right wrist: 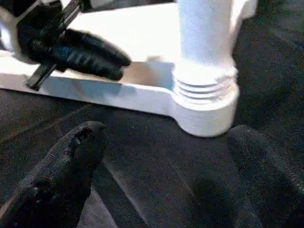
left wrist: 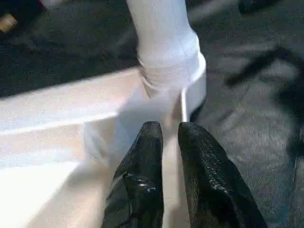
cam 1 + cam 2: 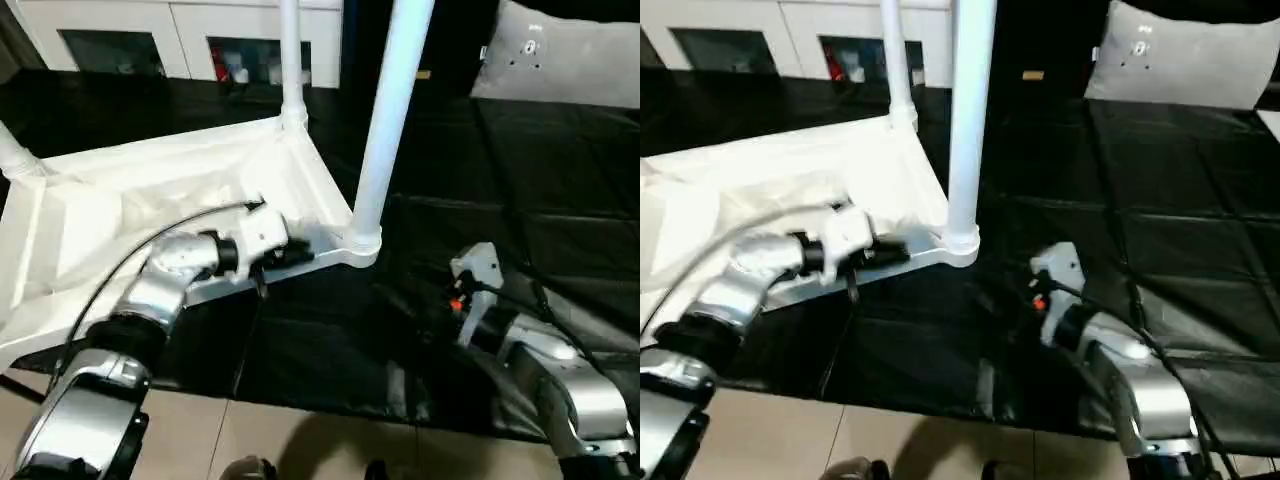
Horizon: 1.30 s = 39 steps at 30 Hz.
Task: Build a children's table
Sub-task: Rotate leg to tighten
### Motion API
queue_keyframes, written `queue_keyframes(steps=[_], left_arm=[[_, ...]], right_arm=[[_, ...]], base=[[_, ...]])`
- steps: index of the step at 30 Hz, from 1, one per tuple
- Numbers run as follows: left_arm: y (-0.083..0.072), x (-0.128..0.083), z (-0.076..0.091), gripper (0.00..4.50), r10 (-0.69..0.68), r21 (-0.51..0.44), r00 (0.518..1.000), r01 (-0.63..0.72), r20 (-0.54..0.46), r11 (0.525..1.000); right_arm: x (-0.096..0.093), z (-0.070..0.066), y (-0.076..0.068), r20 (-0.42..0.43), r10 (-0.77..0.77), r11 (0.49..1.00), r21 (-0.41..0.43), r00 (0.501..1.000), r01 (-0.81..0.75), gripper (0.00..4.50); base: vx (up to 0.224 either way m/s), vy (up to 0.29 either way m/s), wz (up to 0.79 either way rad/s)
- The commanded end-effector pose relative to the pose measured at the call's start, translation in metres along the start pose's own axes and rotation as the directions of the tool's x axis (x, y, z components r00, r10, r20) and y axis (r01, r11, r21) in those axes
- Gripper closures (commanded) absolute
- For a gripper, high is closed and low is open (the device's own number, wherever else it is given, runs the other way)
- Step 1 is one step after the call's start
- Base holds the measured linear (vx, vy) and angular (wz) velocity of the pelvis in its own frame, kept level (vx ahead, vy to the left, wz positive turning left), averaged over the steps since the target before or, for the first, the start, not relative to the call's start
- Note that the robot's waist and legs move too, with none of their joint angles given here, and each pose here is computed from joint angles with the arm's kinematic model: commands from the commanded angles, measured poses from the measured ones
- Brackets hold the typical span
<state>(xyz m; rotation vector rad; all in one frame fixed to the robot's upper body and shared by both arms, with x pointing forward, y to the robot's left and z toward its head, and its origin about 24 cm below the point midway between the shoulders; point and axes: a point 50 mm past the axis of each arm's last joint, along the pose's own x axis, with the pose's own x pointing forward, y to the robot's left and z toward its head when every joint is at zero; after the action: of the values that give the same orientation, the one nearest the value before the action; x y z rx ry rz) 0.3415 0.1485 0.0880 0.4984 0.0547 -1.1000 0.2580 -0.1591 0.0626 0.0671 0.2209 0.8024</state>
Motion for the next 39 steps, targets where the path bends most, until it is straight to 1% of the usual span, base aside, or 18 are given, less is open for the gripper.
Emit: queue_keyframes(steps=[1, 3, 5, 6, 8, 10, 11, 14, 17, 19, 20, 21, 25, 27, 28, 30, 34, 39], left_arm=[[0.0, -0.007, -0.001, 3.32, 0.024, -0.035, 0.999, -0.023, 0.031, 0.999], [0.0, -0.01, 0.0, 3.22, 0.058, -0.056, 0.997, -0.055, 0.056, 0.997], [0.001, -0.016, 0.003, 3.02, 0.176, -0.114, 0.979, -0.164, 0.102, 0.98], [0.001, -0.016, 0.003, 2.97, 0.176, -0.114, 0.979, -0.164, 0.102, 0.98], [0.002, -0.024, 0.005, 2.87, 0.372, -0.246, 0.922, -0.337, 0.111, 0.909], [0.002, -0.026, 0.007, 2.73, 0.406, -0.277, 0.906, -0.363, 0.115, 0.889], [-0.001, -0.03, 0.012, 2.54, 0.513, -0.351, 0.848, -0.443, 0.135, 0.825], [-0.006, -0.034, 0.018, 2.42, 0.61, -0.432, 0.778, -0.502, 0.153, 0.749], [-0.011, -0.035, 0.019, 2.42, 0.646, -0.451, 0.749, -0.53, 0.149, 0.718], [-0.022, -0.036, 0.019, 2.42, 0.685, -0.463, 0.715, -0.565, 0.138, 0.683], [-0.025, -0.037, 0.02, 2.42, 0.69, -0.466, 0.711, -0.57, 0.134, 0.677], [-0.035, -0.038, 0.021, 2.42, 0.703, -0.475, 0.7, -0.579, 0.128, 0.663], [-0.044, -0.04, 0.023, 2.42, 0.717, -0.514, 0.689, -0.58, 0.105, 0.632], [-0.053, -0.046, 0.022, 2.42, 0.741, -0.514, 0.669, -0.619, 0.051, 0.594], [-0.053, -0.047, 0.021, 2.42, 0.745, -0.509, 0.666, -0.627, 0.042, 0.59], [-0.057, -0.048, 0.019, 2.42, 0.744, -0.439, 0.668, -0.669, 0.0, 0.6], [-0.068, -0.048, 0.013, 2.42, 0.743, -0.459, 0.668, -0.673, -0.041, 0.579], [-0.077, -0.049, 0.009, 2.42, 0.731, -0.418, 0.678, -0.688, -0.078, 0.593]], right_arm=[[-0.001, 0.001, 0.003, 0.0, 0.0, 1.0, 0.0, 1.0, 0.0, 0.0], [-0.001, 0.001, 0.002, 0.005, -0.013, 1.0, -0.001, 1.0, 0.013, 0.0], [0.0, 0.002, 0.004, 0.009, -0.033, 0.999, 0.002, 0.999, 0.033, 0.0], [0.0, 0.002, 0.004, 0.009, -0.033, 0.999, 0.002, 0.999, 0.033, 0.0], [0.002, 0.002, 0.01, -0.005, -0.048, 0.999, -0.017, 0.999, 0.048, 0.0], [0.002, 0.002, 0.011, 0.001, -0.05, 0.998, -0.025, 0.999, 0.05, 0.0], [0.004, 0.005, 0.013, 0.041, -0.06, 0.998, -0.007, 0.997, 0.06, 0.0], [0.006, 0.01, 0.015, 0.09, -0.082, 0.997, 0.009, 0.993, 0.082, 0.0], [0.007, 0.013, 0.016, 0.115, -0.095, 0.995, 0.014, 0.989, 0.094, 0.0], [0.008, 0.016, 0.018, 0.141, -0.113, 0.994, 0.013, 0.984, 0.112, 0.0], [0.008, 0.016, 0.019, 0.145, -0.12, 0.993, 0.014, 0.982, 0.119, 0.0], [0.008, 0.017, 0.02, 0.149, -0.142, 0.99, 0.02, 0.978, 0.141, 0.0], [0.008, 0.016, 0.019, 0.144, -0.175, 0.984, 0.031, 0.974, 0.173, 0.0], [0.007, 0.015, 0.019, 0.145, -0.212, 0.977, 0.061, 0.967, 0.205, 0.0], [0.007, 0.015, 0.019, 0.146, -0.215, 0.976, 0.063, 0.966, 0.207, 0.0], [0.007, 0.016, 0.021, 0.163, -0.216, 0.976, 0.065, 0.963, 0.208, 0.0], [0.007, 0.017, 0.021, 0.166, -0.222, 0.975, 0.058, 0.961, 0.215, 0.0], [0.007, 0.017, 0.02, 0.167, -0.23, 0.973, 0.046, 0.959, 0.225, 0.0]], base=[[0.0, 0.0, 0.0], [0.0, 0.0, 0.0], [0.0, 0.0, 0.0], [0.0, 0.0, 0.0], [0.0, 0.0, 0.0], [0.0, 0.0, 0.0], [0.0, 0.0, 0.0], [0.0, 0.0, 0.0], [0.0, 0.0, 0.0], [0.0, 0.0, 0.0], [0.0, 0.0, 0.0], [0.0, 0.0, 0.0], [0.0, 0.0, 0.0], [0.005, 0.077, -0.27], [0.01, 0.122, -0.66], [-0.012, 0.154, -0.67], [-0.029, 0.111, -0.1], [-0.018, -0.061, 0.0]])
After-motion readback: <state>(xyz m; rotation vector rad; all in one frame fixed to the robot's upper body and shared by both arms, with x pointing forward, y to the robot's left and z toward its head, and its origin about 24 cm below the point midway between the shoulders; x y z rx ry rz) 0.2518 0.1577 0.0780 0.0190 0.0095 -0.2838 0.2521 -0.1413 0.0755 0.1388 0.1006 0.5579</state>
